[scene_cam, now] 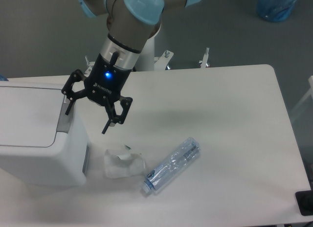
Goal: Open the trash can
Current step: 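Push the bin lid with the gripper fingers to flip it open, then hold the gripper beside the opened bin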
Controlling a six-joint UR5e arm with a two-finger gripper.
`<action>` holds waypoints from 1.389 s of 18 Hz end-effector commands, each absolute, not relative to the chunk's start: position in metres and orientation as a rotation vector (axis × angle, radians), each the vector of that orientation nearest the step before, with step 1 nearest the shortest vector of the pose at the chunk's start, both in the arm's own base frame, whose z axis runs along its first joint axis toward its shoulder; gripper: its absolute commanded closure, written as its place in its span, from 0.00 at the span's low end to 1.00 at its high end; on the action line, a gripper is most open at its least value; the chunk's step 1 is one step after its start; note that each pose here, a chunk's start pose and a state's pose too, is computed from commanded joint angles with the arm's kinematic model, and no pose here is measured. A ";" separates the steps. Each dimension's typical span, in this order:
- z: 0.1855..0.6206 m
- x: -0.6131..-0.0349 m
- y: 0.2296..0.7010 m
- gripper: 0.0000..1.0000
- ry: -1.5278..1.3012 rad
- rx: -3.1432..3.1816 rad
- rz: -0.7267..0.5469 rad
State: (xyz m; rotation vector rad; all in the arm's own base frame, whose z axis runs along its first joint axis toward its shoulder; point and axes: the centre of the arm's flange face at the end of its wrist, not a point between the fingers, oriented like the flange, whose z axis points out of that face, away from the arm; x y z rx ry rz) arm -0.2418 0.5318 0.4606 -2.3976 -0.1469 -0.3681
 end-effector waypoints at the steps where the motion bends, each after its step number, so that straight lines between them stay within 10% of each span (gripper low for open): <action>1: 0.461 -0.242 0.532 0.00 -0.147 -2.398 -0.365; 25: 0.497 -0.282 0.543 0.00 -0.247 -2.336 -0.314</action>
